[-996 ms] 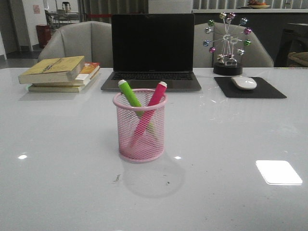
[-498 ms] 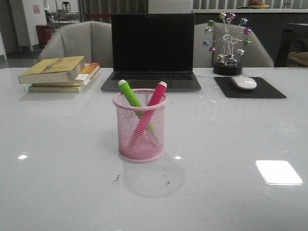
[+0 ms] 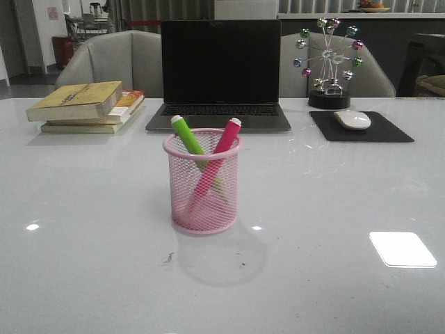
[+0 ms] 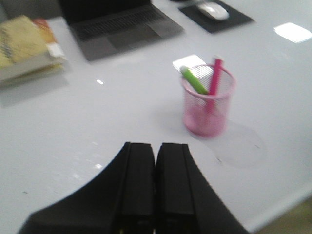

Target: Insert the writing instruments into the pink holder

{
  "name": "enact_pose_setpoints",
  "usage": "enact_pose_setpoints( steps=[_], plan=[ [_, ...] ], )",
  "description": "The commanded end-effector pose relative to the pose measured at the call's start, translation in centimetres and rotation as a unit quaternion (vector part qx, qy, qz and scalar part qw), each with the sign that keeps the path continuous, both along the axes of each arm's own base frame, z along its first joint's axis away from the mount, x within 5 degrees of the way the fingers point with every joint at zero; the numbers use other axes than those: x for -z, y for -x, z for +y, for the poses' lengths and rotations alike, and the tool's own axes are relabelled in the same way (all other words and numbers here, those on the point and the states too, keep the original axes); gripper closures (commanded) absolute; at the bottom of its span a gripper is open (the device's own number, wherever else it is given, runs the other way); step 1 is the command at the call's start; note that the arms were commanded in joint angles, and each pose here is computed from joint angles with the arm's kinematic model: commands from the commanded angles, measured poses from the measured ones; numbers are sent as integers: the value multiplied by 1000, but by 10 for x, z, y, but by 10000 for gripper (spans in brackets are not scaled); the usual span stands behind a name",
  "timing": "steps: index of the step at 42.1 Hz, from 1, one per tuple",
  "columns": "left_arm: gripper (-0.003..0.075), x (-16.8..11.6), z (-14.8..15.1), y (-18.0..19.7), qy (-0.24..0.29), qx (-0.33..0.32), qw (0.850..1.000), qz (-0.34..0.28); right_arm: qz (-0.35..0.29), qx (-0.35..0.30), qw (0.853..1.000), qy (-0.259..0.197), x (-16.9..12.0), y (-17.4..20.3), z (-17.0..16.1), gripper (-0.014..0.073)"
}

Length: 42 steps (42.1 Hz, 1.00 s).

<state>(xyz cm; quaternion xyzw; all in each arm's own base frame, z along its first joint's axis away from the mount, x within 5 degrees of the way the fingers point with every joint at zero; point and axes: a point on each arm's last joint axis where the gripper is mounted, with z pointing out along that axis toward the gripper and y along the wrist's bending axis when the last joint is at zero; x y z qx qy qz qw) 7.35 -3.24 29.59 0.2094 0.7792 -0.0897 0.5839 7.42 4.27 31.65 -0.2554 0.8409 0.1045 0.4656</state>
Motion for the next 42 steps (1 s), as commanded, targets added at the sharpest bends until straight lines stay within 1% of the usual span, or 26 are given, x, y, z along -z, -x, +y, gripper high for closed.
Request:
enact_pose_setpoints(
  steps=[1, 3, 5, 10, 15, 20, 26, 30, 32, 36, 40, 42],
  plan=[
    [624, -2, 11, 3, 45, -57, 990, -121, -40, -3, 999, -19, -13, -2, 1, 537],
    [624, 6, 16, 9, 54, -83, 983, -156, -40, -3, 999, -19, -13, -2, 1, 537],
    [624, 16, 20, 14, 59, -107, 977, -173, -40, -3, 999, -19, -13, -2, 1, 537],
    [624, 35, 27, 20, 65, -156, 966, -198, -40, -3, 999, -19, -13, -2, 1, 537],
    [624, 50, 30, 22, 71, -182, 960, -201, -40, -3, 999, -19, -13, -2, 1, 537],
    [624, 60, 30, 23, 77, -182, 961, -196, -40, -3, 999, -19, -13, -2, 1, 537],
    [622, 70, 30, 22, 109, -183, 958, -189, -40, -3, 999, -19, -13, -2, 1, 537],
    [622, 78, 30, 20, 112, -180, 957, -196, -40, -3, 999, -19, -13, -2, 1, 537],
    [622, 79, 29, 20, 115, -177, 955, -210, -40, -3, 999, -19, -13, -2, 1, 537],
    [622, 78, 30, 20, 120, -179, 953, -213, -40, -3, 999, -19, -13, -2, 1, 537],
    [622, 77, 30, 20, 115, -182, 952, -219, -39, -3, 999, -19, -13, -2, 1, 537],
    [622, 77, 30, 20, 104, -181, 952, -224, -39, -3, 999, -19, -13, -2, 1, 537]
  ],
)
